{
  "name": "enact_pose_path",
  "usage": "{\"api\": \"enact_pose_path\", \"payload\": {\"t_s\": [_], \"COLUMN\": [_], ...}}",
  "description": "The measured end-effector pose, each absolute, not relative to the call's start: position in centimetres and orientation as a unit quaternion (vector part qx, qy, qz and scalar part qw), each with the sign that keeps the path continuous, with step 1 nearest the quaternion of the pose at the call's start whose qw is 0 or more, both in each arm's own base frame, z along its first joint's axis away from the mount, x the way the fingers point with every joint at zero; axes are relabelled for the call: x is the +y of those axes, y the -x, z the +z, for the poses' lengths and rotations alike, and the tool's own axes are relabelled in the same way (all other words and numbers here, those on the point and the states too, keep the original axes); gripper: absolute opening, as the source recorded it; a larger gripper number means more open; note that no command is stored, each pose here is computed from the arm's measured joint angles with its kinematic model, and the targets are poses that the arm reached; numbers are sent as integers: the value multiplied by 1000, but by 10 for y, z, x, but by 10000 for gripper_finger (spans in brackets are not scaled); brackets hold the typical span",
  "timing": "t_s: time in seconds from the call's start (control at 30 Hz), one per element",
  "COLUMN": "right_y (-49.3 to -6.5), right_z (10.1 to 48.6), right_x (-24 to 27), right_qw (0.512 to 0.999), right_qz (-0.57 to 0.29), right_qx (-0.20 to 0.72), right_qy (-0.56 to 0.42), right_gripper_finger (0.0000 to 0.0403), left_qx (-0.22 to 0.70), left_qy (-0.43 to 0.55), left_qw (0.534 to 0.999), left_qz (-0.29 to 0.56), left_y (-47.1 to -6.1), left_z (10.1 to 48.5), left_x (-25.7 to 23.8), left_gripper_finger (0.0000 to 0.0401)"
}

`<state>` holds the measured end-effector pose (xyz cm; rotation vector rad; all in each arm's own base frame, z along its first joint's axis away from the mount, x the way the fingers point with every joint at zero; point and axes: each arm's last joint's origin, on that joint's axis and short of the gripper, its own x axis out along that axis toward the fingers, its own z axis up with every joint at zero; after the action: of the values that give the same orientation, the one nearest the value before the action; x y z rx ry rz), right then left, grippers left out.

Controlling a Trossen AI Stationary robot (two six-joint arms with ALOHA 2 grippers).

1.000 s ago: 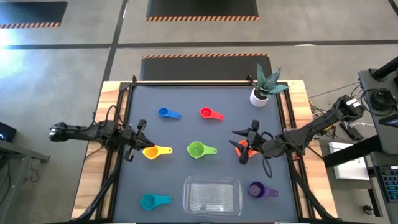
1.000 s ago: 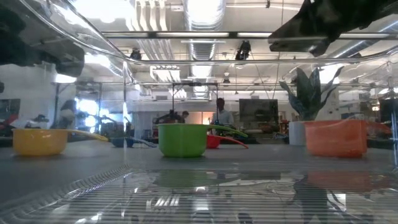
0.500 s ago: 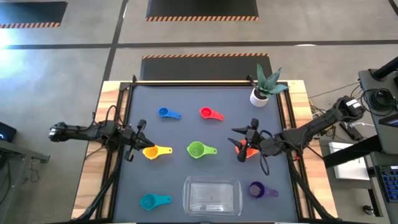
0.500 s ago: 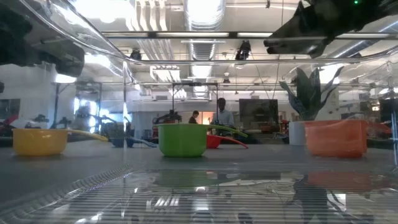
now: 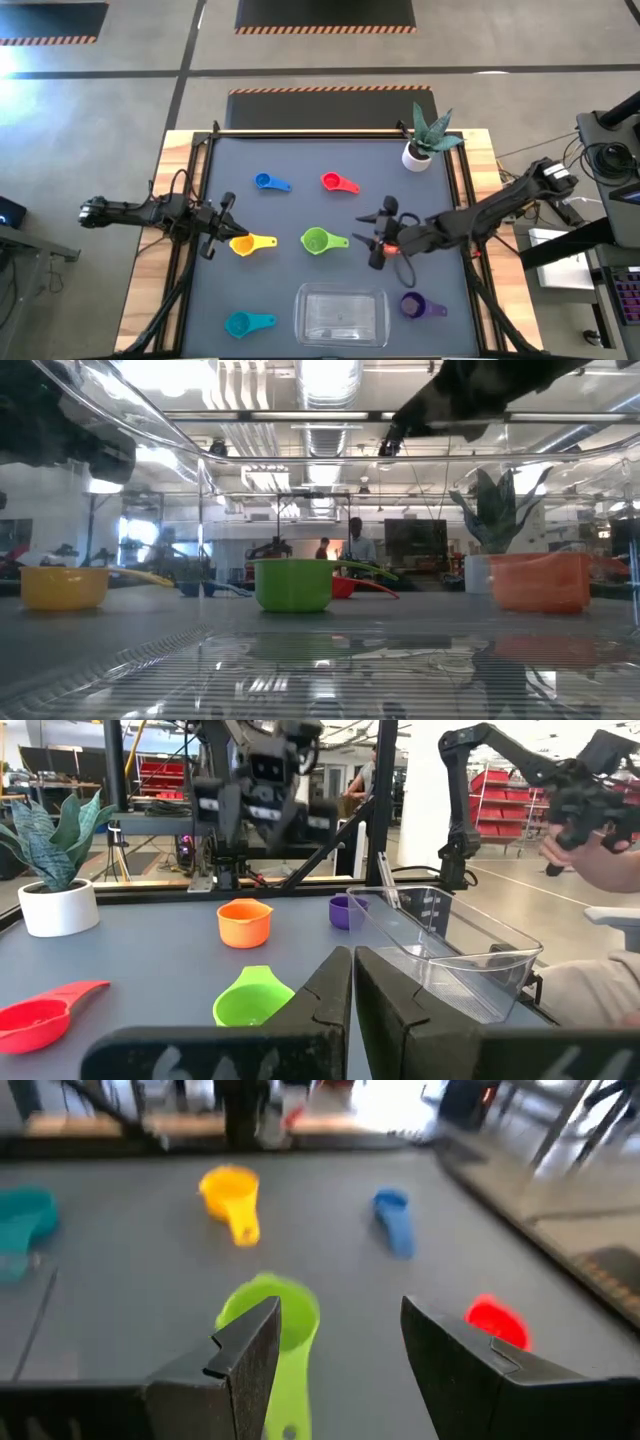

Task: Nest measuring cups in basket
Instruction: Stack the green measuring cup into the orange measuring cup

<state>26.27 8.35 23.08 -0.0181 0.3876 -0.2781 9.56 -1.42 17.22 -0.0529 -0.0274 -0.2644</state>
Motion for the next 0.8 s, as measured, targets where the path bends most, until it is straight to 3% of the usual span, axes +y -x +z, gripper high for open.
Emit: {"api": "enact_pose_path", "payload": {"t_s": [0.5, 0.8], "right_y": [-331, -347], "right_z": [201, 187], "right_x": [74, 54], "right_qw": [932, 908], "right_qz": [-91, -88], "right_qx": [347, 408], "right_qy": [-46, -35], "right_gripper_finger": [199, 199], "left_qx": [-14, -14], "left_qy": [26, 26], "left_qw": [991, 991], "left_qz": [-132, -132], "left_y": [-96, -96], "left_z": [172, 172], "left_x": [-14, -14], "left_gripper_finger": [0, 0]}}
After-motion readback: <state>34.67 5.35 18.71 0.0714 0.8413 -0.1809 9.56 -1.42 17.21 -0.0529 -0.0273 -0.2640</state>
